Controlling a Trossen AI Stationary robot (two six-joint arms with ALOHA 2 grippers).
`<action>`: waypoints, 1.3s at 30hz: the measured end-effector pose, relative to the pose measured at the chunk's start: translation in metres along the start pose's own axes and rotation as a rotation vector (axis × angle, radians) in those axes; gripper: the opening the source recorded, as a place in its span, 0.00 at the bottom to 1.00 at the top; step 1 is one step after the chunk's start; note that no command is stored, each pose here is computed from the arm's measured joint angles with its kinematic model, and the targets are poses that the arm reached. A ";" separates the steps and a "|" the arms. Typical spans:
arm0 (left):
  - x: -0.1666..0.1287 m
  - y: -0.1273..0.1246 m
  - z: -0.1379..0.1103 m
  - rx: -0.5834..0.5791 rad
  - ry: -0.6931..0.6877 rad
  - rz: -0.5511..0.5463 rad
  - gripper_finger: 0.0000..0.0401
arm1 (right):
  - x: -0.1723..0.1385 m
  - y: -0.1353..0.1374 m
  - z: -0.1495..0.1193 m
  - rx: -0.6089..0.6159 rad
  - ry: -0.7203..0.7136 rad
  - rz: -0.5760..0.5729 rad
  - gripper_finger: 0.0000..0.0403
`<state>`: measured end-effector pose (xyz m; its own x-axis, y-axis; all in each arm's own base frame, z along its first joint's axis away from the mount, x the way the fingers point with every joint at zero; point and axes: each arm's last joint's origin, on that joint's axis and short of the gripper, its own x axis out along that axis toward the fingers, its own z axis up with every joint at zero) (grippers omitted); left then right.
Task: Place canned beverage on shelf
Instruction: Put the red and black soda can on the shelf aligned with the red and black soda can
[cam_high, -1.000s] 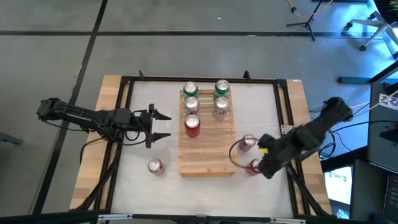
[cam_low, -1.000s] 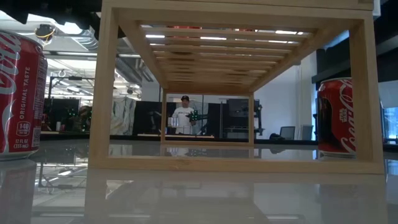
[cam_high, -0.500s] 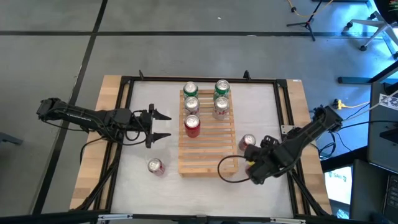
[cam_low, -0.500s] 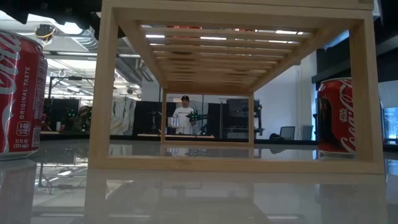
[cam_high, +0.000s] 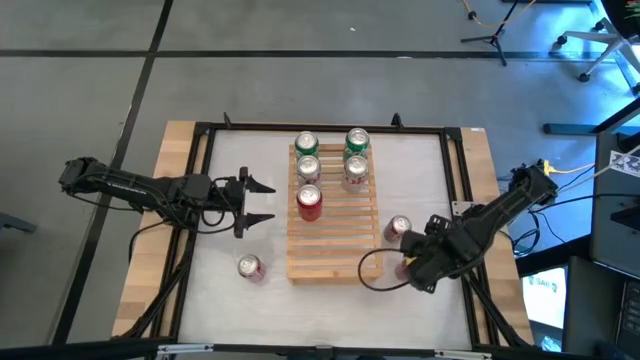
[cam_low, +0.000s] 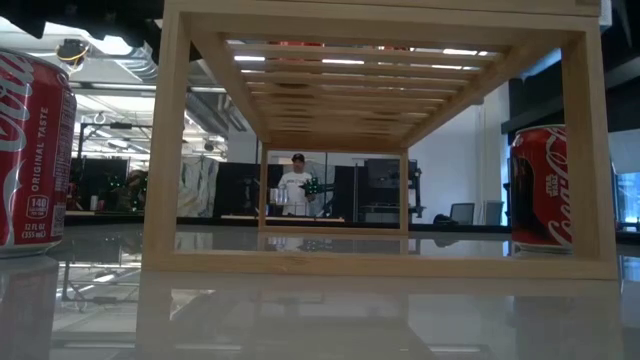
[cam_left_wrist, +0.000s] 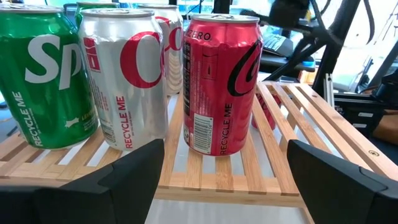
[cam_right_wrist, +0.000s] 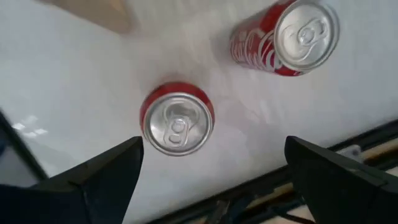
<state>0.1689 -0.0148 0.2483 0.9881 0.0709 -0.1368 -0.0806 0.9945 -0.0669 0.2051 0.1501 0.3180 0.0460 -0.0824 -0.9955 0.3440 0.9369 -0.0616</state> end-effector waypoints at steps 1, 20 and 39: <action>0.000 0.000 0.000 0.000 0.000 0.000 0.82 | -0.003 -0.003 -0.001 0.011 -0.018 0.019 0.95; 0.000 0.000 0.000 0.000 0.002 0.000 0.82 | 0.041 -0.002 -0.008 -0.018 -0.033 0.124 0.95; 0.000 0.000 0.000 0.000 0.002 0.001 0.82 | 0.062 -0.003 -0.010 -0.021 -0.034 0.104 0.95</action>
<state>0.1689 -0.0147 0.2481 0.9878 0.0713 -0.1384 -0.0811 0.9945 -0.0666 0.1980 0.1455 0.2561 0.1121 0.0043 -0.9937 0.3163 0.9478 0.0398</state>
